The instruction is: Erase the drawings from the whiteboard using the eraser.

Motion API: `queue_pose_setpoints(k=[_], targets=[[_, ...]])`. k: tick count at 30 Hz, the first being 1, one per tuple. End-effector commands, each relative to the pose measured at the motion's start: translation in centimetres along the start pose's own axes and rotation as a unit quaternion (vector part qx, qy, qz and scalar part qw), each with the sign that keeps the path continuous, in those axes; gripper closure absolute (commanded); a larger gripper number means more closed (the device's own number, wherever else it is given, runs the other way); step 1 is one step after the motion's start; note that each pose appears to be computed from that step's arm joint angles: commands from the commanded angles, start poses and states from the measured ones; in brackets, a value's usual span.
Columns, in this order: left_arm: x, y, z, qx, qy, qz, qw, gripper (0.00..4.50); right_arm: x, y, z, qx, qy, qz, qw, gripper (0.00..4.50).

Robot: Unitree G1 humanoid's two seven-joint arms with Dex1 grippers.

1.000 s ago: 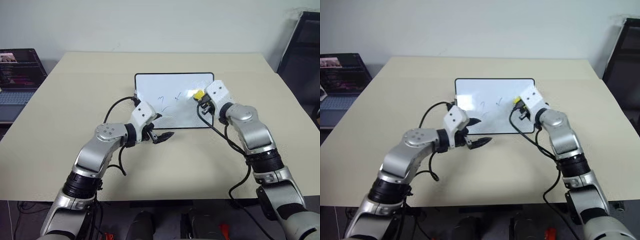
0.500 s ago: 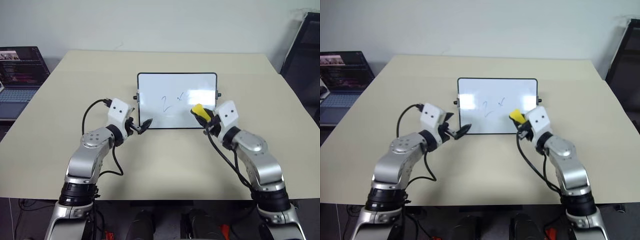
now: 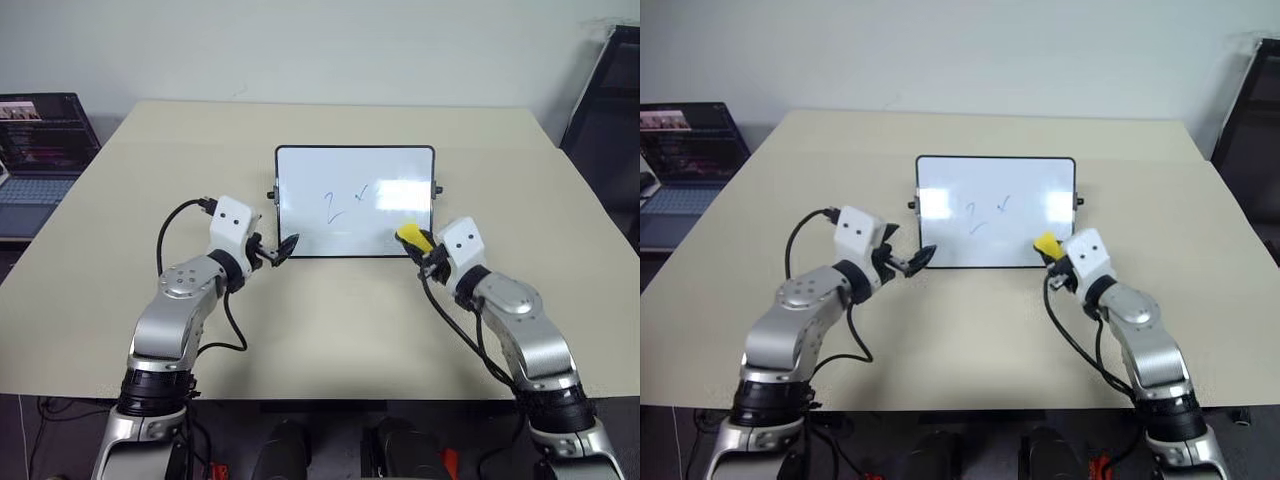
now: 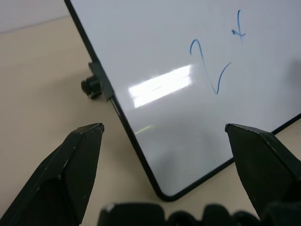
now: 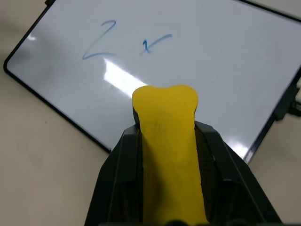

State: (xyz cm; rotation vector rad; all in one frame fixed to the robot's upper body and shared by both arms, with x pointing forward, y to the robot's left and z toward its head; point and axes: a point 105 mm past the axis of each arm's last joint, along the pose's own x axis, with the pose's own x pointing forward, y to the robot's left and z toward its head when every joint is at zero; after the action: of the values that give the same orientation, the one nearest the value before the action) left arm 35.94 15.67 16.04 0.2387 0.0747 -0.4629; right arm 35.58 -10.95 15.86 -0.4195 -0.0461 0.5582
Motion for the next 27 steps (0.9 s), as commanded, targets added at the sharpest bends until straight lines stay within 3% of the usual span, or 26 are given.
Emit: queue_pose_setpoints(k=[1, 12, 19, 27], targets=[[0.0, -0.2, 1.9, 0.023, -0.018, -0.001, 1.0, 0.0, 1.8, -0.3, 2.4, -0.044, -0.017, -0.001, 0.999, 3.38], [0.4, -0.6, 2.0, 0.027, -0.006, -0.015, 1.0, 0.0, 7.9, 0.0, 5.6, -0.108, -0.001, 0.032, 0.994, 3.38], [0.4, -1.1, 2.1, 0.031, -0.009, -0.028, 0.999, 0.0, 9.6, -0.8, 4.4, -0.136, 0.042, 0.042, 0.989, 3.38], [0.4, -1.7, 2.4, 0.031, -0.013, -0.034, 0.999, 0.0, 8.6, -0.7, 1.8, -0.154, 0.088, 0.078, 0.981, 3.38]])
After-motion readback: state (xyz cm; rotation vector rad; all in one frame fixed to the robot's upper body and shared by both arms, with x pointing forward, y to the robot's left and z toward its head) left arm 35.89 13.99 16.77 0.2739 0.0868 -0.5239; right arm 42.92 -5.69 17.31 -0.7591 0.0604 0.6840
